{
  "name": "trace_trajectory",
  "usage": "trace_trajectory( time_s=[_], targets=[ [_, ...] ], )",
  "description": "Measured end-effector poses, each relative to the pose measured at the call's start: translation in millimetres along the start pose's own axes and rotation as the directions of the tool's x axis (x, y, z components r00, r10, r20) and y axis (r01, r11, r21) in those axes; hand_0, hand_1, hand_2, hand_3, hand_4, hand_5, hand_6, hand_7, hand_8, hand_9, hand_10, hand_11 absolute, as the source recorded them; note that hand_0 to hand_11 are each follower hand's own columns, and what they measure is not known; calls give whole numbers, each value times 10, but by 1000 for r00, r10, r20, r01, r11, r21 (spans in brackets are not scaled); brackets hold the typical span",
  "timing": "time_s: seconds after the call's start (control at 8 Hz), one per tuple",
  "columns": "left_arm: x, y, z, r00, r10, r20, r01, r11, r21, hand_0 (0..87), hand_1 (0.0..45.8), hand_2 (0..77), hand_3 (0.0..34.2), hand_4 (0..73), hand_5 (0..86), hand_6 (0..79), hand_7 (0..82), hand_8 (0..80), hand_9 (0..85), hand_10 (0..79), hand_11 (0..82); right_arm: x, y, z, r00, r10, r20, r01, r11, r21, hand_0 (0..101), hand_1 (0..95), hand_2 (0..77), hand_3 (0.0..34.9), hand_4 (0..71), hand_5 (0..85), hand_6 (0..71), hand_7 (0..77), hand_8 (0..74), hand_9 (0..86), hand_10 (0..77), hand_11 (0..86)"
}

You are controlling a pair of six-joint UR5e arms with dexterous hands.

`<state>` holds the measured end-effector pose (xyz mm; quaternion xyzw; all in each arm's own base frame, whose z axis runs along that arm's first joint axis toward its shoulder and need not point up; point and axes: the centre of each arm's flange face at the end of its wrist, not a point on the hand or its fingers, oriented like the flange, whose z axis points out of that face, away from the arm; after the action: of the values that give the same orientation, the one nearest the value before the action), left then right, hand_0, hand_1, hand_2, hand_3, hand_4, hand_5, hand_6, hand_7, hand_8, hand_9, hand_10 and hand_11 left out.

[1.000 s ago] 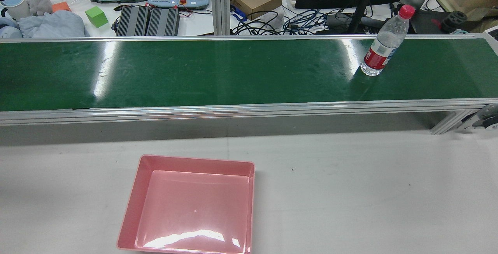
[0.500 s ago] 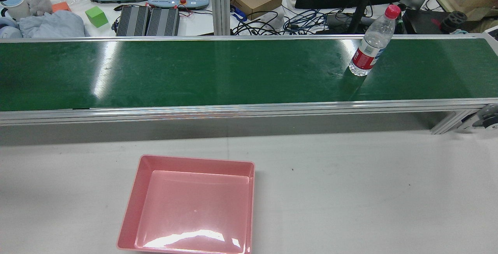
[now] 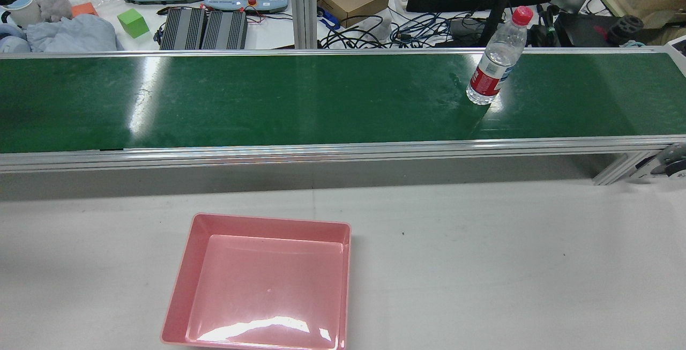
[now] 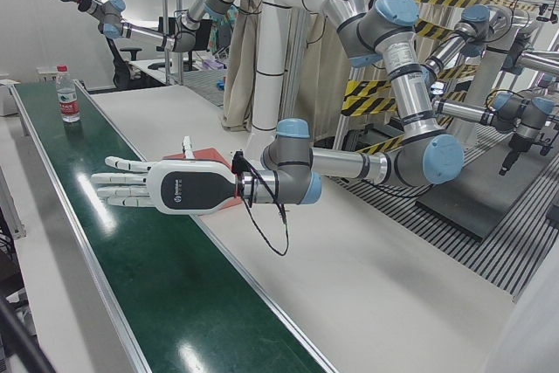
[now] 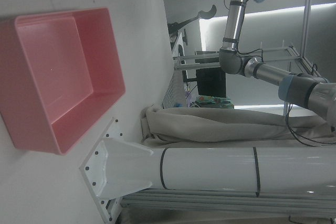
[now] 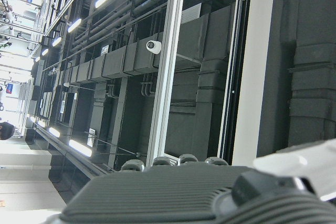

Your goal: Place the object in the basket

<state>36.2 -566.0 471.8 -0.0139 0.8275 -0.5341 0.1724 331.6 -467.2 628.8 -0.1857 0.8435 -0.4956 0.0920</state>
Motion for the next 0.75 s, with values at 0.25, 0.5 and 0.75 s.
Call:
trace_trajectory(
  time_s=[0.25, 0.5, 0.75],
  targets=[
    [-6, -1, 1, 1000, -1, 1, 1, 1000, -1, 492, 120, 5, 5, 114, 180, 27, 11, 22, 5, 60, 104, 2, 0, 0, 1000, 0, 0, 0, 1000, 0, 2, 0, 11, 2, 5, 0, 0, 5, 0, 0, 5, 0],
    [1, 12, 2, 1000, -4, -1, 4, 1000, -5, 492, 120, 5, 4, 125, 180, 27, 16, 33, 5, 60, 104, 1, 0, 0, 1000, 0, 0, 0, 1000, 0, 3, 0, 11, 1, 5, 0, 0, 5, 0, 0, 0, 0],
    [-2, 15, 5, 1000, -6, 0, 6, 1000, -6, 493, 120, 5, 2, 125, 180, 38, 22, 27, 5, 60, 104, 2, 0, 0, 1000, 0, 0, 0, 1000, 0, 3, 0, 11, 1, 5, 0, 0, 5, 0, 0, 5, 0]
  ],
)
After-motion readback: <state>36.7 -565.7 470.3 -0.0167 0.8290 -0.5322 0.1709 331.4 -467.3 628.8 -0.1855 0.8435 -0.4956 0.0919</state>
